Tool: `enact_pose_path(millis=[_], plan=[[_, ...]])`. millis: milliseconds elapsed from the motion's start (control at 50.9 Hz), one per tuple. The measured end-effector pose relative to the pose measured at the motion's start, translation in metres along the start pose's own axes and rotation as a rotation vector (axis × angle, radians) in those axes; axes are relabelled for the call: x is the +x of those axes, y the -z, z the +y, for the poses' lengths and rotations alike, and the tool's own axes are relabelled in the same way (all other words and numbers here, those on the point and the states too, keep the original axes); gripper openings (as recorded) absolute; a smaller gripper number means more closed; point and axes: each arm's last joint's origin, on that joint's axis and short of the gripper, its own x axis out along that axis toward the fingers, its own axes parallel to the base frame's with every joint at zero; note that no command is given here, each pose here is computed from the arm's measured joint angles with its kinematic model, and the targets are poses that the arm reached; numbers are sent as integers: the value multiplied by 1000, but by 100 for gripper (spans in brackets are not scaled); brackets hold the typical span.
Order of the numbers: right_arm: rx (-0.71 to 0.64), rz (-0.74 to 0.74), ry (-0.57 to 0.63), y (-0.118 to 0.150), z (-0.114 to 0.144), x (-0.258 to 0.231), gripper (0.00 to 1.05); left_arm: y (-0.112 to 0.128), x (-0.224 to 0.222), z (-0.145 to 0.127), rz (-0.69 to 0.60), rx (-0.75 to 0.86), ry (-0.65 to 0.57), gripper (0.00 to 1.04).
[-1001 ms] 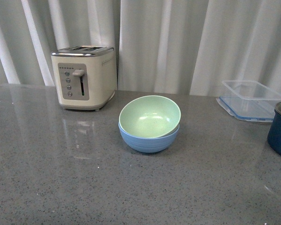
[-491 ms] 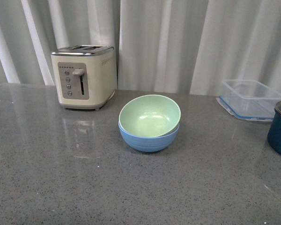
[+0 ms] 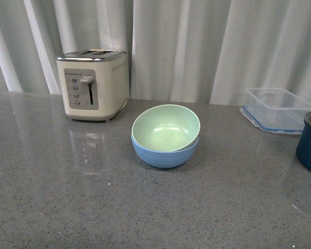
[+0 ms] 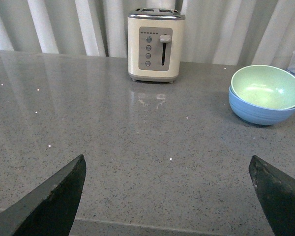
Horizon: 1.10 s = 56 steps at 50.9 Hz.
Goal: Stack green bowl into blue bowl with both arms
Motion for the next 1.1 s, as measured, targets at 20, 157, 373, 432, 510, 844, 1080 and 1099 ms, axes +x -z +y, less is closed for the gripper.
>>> enact_pose_path(millis=[20,157,373,432,510,844,1080,1099], plan=[[0,0,0,0,0,0,1,0,0,0,0,0,0,98],[0,-1,0,0,0,-3,1,0,0,0,0,0,0,98],[0,10,0,2,0,-10,1,0,0,0,0,0,0,98],[0,36,-2,5,0,-15,1,0,0,0,0,0,0,98],[-1,3,-2,3,0,-17,12,0,0,0,0,0,0,98],[-1,6,-2,3,0,-18,84,0,0,0,0,0,0,98],[-1,6,-2,3,0,-18,95,0,0,0,0,0,0,98],[0,6,-2,3,0,-18,95,0,0,0,0,0,0,98]])
